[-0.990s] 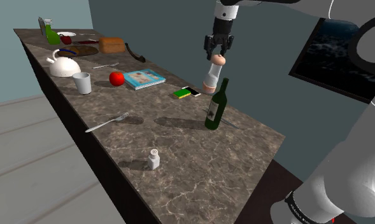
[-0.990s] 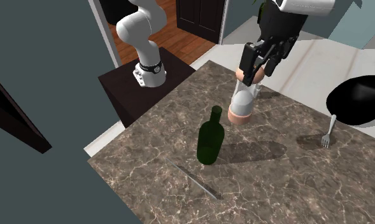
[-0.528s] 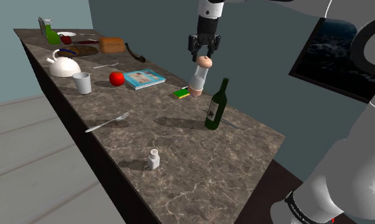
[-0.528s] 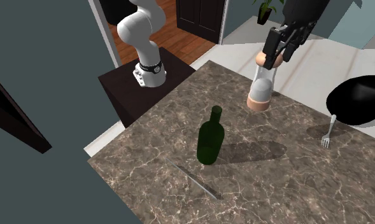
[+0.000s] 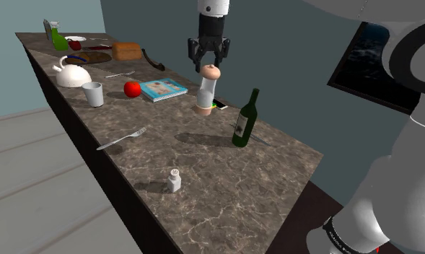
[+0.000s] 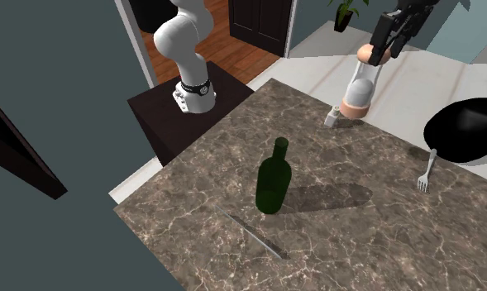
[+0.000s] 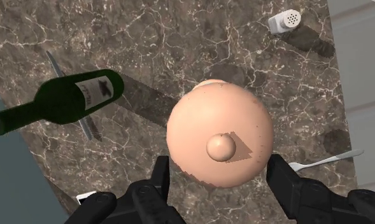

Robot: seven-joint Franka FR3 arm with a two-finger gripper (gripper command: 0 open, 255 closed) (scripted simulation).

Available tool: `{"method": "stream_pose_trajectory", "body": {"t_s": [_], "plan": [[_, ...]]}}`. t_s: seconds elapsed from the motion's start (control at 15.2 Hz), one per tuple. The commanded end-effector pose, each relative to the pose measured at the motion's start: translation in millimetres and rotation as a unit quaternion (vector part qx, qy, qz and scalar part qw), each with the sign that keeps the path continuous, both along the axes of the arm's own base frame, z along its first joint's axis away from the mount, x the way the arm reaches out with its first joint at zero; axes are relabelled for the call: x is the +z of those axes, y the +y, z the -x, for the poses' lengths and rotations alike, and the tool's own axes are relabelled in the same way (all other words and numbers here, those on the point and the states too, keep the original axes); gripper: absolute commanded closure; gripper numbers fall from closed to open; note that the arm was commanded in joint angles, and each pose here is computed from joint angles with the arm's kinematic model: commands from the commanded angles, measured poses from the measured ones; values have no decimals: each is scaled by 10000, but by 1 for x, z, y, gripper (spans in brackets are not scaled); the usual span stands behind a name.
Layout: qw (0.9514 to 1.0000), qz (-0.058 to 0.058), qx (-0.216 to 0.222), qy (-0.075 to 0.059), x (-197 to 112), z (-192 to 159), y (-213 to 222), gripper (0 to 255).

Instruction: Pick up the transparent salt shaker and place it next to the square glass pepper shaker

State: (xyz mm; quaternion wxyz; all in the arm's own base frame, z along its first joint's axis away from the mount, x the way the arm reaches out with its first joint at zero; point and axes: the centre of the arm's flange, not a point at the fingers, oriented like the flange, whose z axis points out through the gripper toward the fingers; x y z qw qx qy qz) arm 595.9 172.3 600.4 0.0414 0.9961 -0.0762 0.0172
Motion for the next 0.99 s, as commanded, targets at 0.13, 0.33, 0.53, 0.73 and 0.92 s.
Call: {"method": "stream_pose_trajectory", "body": {"t_s": [0.13, 0.33, 0.53, 0.73, 0.92], "plan": [[10000, 0, -8, -2, -1, 1, 51, 255], [10000, 0, -8, -2, -7, 1, 72, 255], [10000, 0, -8, -2, -22, 1, 72, 255], [10000, 0, -8, -2, -38, 1, 72, 255], [10000, 0, -8, -2, -54, 1, 72, 255]]}}
